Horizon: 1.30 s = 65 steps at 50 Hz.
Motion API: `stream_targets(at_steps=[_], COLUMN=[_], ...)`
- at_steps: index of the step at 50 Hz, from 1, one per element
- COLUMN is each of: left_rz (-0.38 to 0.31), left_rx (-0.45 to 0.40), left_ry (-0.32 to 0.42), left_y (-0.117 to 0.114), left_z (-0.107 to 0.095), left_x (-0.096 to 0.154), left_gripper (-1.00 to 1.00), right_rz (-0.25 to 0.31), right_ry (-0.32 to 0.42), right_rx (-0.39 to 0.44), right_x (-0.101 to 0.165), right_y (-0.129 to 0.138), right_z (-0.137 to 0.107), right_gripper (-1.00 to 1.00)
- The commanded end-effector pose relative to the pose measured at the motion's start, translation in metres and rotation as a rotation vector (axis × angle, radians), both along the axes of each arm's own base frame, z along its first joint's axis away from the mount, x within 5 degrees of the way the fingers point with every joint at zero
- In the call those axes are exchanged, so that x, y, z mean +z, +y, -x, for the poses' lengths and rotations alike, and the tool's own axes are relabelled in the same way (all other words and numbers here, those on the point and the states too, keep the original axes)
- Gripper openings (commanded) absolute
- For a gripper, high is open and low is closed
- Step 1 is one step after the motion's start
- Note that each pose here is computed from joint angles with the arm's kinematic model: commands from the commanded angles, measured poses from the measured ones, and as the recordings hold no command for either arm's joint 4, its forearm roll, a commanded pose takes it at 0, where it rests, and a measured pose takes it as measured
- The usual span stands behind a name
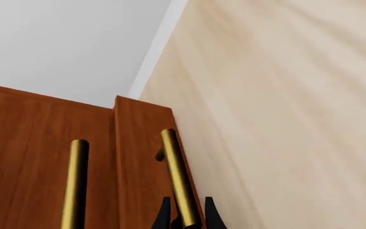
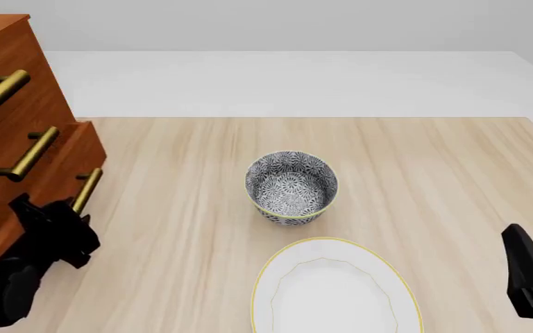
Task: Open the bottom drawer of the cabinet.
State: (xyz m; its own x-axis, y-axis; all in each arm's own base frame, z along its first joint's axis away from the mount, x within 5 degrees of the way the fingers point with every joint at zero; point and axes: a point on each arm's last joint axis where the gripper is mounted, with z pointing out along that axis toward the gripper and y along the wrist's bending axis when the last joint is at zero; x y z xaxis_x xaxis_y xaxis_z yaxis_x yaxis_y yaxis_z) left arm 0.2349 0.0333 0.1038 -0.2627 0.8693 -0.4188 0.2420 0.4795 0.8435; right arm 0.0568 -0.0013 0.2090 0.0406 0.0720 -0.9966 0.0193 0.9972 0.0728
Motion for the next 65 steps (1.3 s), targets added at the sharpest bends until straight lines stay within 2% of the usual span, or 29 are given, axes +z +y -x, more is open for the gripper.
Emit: stream_targets(at_steps=[1, 13, 39, 65], left_rz=[-0.022, -0.021, -0.015, -0.014], left_rx=[-0.017, -0.059, -0.127, -0.208], left_ry=[-0.054, -0.059, -0.070, -0.076], left_y=[-0.007, -0.016, -0.032, -0.051], left_z=[0.011, 0.007, 0.012, -0.001], left_x=[0.011, 0.011, 0.016, 0.012], left_gripper=[-1.00, -1.00, -1.00, -1.00], right_rz=[-0.001, 0.000, 0.003, 0.003], right_ry=[-0.002, 0.001, 0.000, 0.000], right_rx=[0.000, -0.005, -0.009, -0.020], right_x=[0.000, 0.000, 0.000, 0.000], right_y=[0.000, 0.000, 0.000, -0.001], right_z=[0.000, 0.000, 0.000, 0.000], right_gripper=[1.00, 1.00, 1.00, 1.00])
